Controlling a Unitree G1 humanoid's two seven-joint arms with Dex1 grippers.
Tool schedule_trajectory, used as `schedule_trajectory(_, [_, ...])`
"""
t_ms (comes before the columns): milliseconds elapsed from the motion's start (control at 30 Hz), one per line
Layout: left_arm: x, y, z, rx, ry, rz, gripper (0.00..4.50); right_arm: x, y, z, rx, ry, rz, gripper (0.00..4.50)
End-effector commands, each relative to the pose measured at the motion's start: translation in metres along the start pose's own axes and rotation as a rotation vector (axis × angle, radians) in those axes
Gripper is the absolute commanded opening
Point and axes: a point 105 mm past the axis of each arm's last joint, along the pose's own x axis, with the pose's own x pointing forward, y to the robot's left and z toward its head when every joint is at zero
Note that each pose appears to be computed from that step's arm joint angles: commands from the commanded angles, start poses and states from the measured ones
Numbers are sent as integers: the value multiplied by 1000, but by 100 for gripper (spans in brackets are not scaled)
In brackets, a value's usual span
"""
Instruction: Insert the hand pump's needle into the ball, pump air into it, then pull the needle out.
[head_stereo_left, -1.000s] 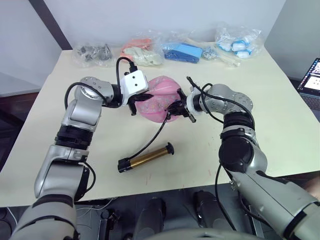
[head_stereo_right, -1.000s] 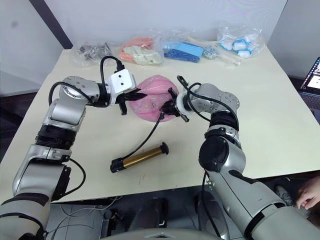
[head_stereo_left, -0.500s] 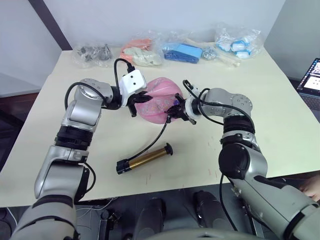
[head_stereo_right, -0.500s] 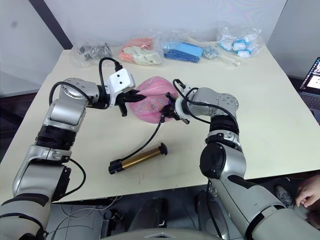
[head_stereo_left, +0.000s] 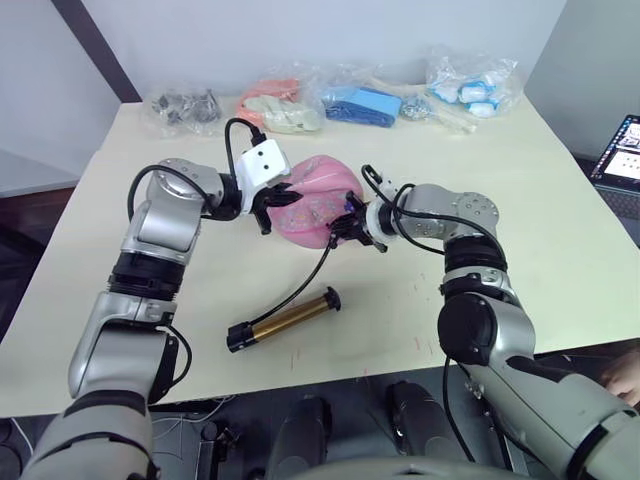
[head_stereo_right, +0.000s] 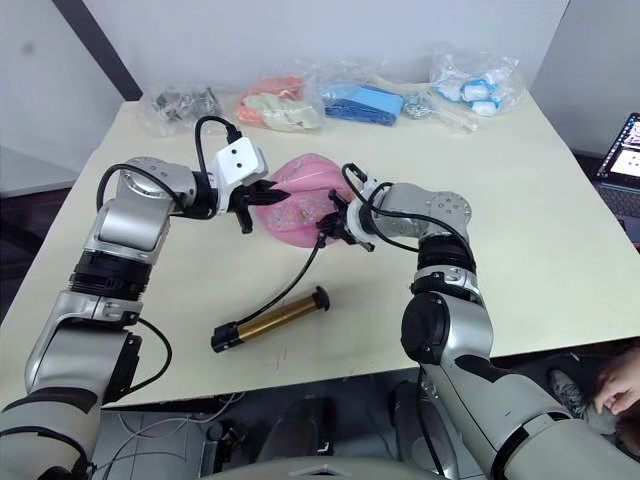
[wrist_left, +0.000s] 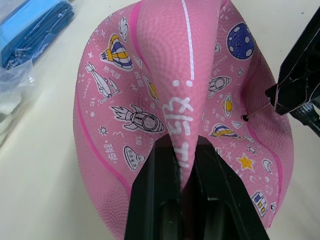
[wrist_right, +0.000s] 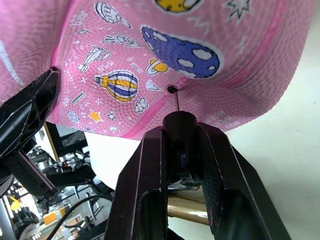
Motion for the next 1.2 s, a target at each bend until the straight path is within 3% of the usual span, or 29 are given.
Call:
schedule_trajectory(33, [8, -16, -13, -13, 44, -75, 4, 15, 8, -15, 8, 40, 28, 34])
schedule_trajectory(400, [7, -21, -15, -9, 53, -93, 4, 13, 10, 4, 36, -30, 29, 34])
schedule_trajectory(1200, [6, -30, -21, -32, 73, -124, 4, 21, 9, 13, 49, -66, 18, 34])
